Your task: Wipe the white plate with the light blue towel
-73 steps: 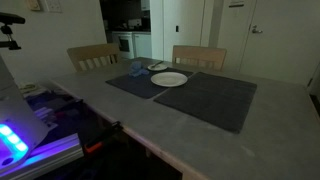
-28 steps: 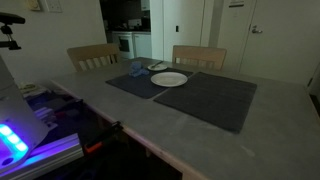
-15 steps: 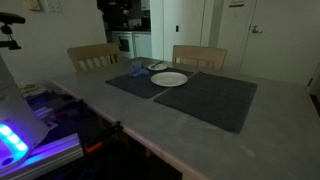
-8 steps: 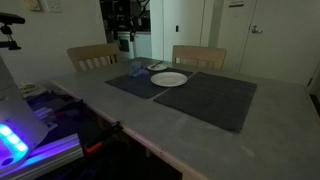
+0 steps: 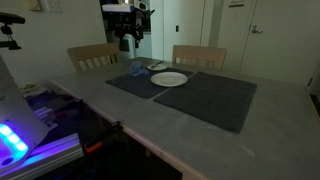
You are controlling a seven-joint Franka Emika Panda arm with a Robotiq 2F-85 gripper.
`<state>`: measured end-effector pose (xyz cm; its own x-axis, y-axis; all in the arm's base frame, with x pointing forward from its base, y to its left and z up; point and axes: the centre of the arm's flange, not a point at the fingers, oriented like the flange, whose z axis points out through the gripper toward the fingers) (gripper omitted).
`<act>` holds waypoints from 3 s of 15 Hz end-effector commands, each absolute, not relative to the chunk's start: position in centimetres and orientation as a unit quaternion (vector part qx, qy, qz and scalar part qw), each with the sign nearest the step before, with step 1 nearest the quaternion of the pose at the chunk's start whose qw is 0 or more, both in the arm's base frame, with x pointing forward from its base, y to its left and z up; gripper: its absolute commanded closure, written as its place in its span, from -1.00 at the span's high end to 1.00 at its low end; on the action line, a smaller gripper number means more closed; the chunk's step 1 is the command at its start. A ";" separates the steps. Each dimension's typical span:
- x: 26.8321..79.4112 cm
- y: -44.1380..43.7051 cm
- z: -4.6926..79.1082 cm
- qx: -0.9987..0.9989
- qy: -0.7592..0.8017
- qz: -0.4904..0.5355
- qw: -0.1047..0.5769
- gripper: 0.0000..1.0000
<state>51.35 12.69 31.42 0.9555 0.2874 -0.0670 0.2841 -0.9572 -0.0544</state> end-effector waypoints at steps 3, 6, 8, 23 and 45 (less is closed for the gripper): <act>51.0 12.4 30.5 -0.989 -0.142 0.037 0.011 1.00; 51.7 12.8 30.1 -0.991 -0.132 0.033 0.010 1.00; 52.5 13.2 29.9 -0.992 -0.123 0.026 0.015 1.00; 58.2 17.2 22.0 -0.995 -0.092 0.025 0.026 1.00; 57.4 18.5 16.9 -0.999 -0.031 0.008 0.037 -0.25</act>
